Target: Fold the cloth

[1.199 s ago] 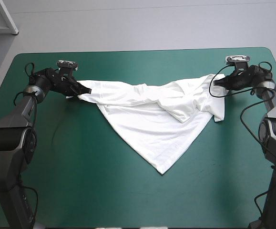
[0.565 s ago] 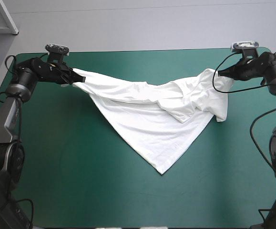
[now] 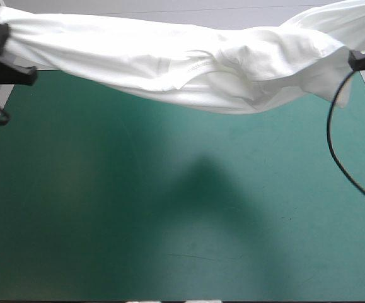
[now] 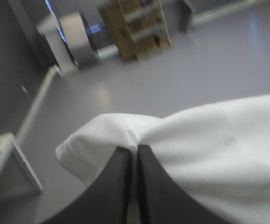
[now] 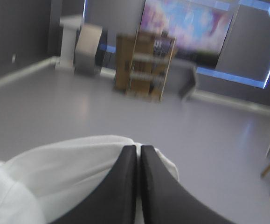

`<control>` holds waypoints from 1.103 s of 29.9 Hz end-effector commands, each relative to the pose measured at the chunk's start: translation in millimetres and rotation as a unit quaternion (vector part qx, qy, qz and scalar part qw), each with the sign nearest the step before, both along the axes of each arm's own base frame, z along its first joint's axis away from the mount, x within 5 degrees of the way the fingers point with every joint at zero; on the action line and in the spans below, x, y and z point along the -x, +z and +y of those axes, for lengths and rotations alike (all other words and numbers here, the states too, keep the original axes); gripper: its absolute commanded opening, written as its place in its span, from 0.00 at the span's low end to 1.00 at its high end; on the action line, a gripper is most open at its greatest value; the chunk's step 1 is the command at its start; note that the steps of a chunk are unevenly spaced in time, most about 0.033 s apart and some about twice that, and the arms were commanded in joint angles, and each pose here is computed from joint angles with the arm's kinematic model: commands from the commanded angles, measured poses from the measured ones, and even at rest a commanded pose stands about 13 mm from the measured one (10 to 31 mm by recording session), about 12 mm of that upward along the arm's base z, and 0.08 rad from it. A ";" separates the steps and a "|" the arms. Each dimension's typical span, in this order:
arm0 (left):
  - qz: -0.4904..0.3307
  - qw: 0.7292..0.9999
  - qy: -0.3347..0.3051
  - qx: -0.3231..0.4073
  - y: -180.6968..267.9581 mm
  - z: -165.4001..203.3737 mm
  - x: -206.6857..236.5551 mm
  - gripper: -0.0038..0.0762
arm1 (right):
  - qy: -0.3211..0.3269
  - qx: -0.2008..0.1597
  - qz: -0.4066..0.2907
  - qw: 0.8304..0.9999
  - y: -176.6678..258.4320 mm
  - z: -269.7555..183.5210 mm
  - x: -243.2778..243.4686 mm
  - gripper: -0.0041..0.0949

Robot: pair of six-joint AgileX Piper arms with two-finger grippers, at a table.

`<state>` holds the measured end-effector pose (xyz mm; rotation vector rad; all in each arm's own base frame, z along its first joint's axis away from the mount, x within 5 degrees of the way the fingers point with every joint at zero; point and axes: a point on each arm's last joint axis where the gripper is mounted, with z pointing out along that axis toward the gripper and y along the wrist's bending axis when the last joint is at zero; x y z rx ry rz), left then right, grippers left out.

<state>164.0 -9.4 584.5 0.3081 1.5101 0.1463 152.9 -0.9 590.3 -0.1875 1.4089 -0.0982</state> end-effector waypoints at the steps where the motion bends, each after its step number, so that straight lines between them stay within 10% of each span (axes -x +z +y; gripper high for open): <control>1: -0.191 0.981 0.030 0.007 46.9 5.0 98.6 0.07 | -0.012 0.003 -0.168 0.986 36.9 8.4 95.9 0.03; 7: -0.314 0.949 0.033 0.008 55.9 4.9 214.9 0.07 | -0.012 0.027 -0.279 0.960 33.0 24.5 221.0 0.03; 13: -0.285 0.958 0.030 0.005 46.0 4.2 230.4 0.07 | 0.003 0.031 -0.270 0.963 17.9 31.7 257.2 0.03; 23: 0.000 1.000 -0.007 0.015 7.6 -1.9 96.0 0.07 | 0.091 -0.022 0.022 0.995 -13.5 30.9 127.7 0.03; 33: 0.260 0.966 -0.012 0.008 -131.1 -2.2 -62.5 0.07 | 0.128 -0.080 0.338 0.929 -153.5 14.5 -66.3 0.03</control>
